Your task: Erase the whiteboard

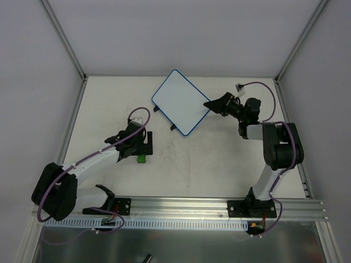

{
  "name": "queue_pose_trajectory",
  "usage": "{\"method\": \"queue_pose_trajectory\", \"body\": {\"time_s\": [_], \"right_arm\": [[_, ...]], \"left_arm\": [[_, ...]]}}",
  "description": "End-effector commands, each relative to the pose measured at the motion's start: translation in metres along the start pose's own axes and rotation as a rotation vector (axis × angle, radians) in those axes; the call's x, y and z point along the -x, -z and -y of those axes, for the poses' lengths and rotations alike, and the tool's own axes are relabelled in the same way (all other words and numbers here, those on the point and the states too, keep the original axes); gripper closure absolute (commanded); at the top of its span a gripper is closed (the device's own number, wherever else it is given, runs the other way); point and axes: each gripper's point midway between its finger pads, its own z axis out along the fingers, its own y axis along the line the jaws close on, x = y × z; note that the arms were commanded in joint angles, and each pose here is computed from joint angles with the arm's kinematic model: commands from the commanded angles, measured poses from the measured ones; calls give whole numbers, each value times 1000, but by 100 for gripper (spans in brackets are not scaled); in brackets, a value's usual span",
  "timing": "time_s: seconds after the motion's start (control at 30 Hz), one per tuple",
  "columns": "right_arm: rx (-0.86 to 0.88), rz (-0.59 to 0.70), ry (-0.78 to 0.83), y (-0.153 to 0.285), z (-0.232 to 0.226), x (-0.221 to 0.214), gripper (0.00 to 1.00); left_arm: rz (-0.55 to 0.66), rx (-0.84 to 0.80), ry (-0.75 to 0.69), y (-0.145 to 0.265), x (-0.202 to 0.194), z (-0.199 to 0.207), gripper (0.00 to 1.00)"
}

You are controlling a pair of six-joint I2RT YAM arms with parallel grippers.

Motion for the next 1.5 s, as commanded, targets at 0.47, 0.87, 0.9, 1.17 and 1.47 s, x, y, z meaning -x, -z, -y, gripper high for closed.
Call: {"method": "queue_pose_trajectory", "body": {"time_s": [0.47, 0.87, 0.9, 1.17, 1.47], "right_arm": [[-295, 65, 286, 100, -69, 17, 1], [-573, 109, 343, 190, -74, -28, 1], [-587, 86, 325, 194, -65, -42, 1], [-558, 113, 338, 209, -59, -75, 1], [-566, 99, 341, 213, -61, -78, 1]], "left_arm": [[314, -57, 34, 58, 33, -18, 1], [373, -124, 44, 70, 27, -17, 1], [374, -130, 47, 70, 26, -17, 1], [430, -194, 55, 83, 27, -12, 1], [437, -203, 49, 84, 27, -11, 1]]}}
